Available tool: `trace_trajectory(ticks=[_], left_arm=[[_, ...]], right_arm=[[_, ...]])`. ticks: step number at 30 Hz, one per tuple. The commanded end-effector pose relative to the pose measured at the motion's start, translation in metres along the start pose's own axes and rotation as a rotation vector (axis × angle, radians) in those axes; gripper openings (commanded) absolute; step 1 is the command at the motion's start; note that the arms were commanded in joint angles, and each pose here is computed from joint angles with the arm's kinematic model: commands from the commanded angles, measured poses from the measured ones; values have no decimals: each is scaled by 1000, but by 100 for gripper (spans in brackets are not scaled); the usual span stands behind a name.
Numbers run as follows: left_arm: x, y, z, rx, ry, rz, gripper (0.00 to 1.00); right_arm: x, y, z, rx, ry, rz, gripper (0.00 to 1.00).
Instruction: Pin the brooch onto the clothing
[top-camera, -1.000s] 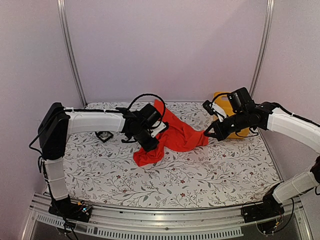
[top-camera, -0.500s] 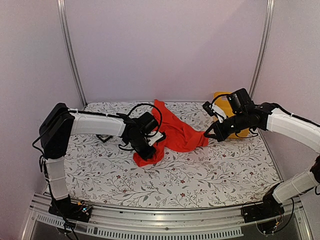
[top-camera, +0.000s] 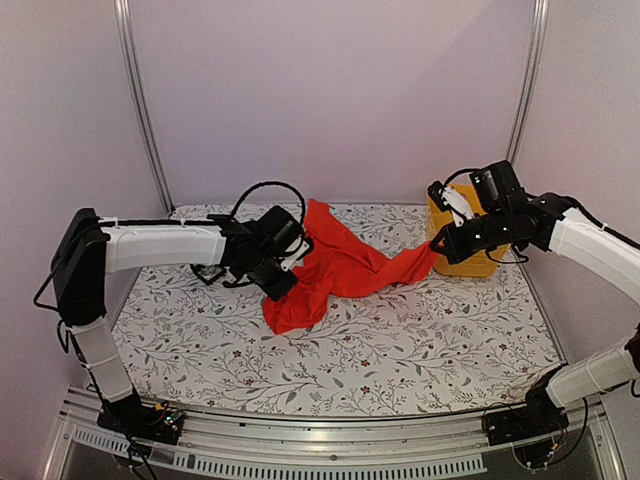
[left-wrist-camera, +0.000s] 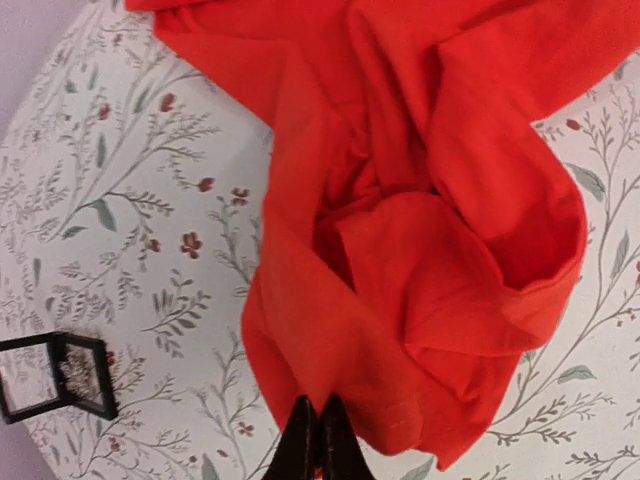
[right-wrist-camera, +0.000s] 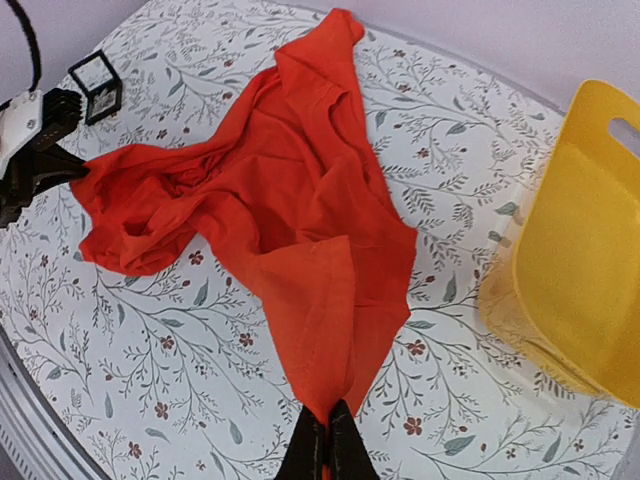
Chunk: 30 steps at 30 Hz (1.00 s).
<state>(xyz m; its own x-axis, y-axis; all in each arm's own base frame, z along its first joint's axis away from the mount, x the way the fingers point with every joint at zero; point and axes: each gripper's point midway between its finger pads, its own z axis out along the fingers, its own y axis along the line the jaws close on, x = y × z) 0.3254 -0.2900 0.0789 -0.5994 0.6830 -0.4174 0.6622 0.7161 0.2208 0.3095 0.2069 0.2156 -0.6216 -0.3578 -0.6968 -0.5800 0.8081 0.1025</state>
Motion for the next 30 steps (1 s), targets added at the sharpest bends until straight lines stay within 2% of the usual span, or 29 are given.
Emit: trace_trajectory(ticks=[1,5,9,11,13,16,19,22,25,30], left_arm=[[-34,98,-91,-389,-168,-110,0],[-39,145,-179,-548,-306,-201,0],[-37,166,-257,-595,-475,-284,0],[-34,175,-293,-608,-567,-324,0],[-31,179,-320,-607,-658,-339,0],[-33,175,-325,-570,-707,-335,0],[-36,170,-308,-557,-660,-311,0],[-38,170,-294,-563,-626,-294,0],[-42,171,-290,-545,-651,-301,0],[-48,180,-263,-531,-615,-300,0]], right_arm=[[-62,-43,-81,243,-213,40,0],[-98,-49,-164,356,-399,11,0],[-121,-30,-236,335,-573,-40,0],[-125,-26,-255,332,-608,-53,0],[-122,-24,-255,329,-596,-65,0],[-110,-27,-222,307,-508,-67,0],[-107,-40,-201,351,-450,-27,0],[-114,-43,-202,370,-463,-25,0],[-122,-34,-204,325,-483,-56,0],[-113,-15,-171,188,-427,-105,0]])
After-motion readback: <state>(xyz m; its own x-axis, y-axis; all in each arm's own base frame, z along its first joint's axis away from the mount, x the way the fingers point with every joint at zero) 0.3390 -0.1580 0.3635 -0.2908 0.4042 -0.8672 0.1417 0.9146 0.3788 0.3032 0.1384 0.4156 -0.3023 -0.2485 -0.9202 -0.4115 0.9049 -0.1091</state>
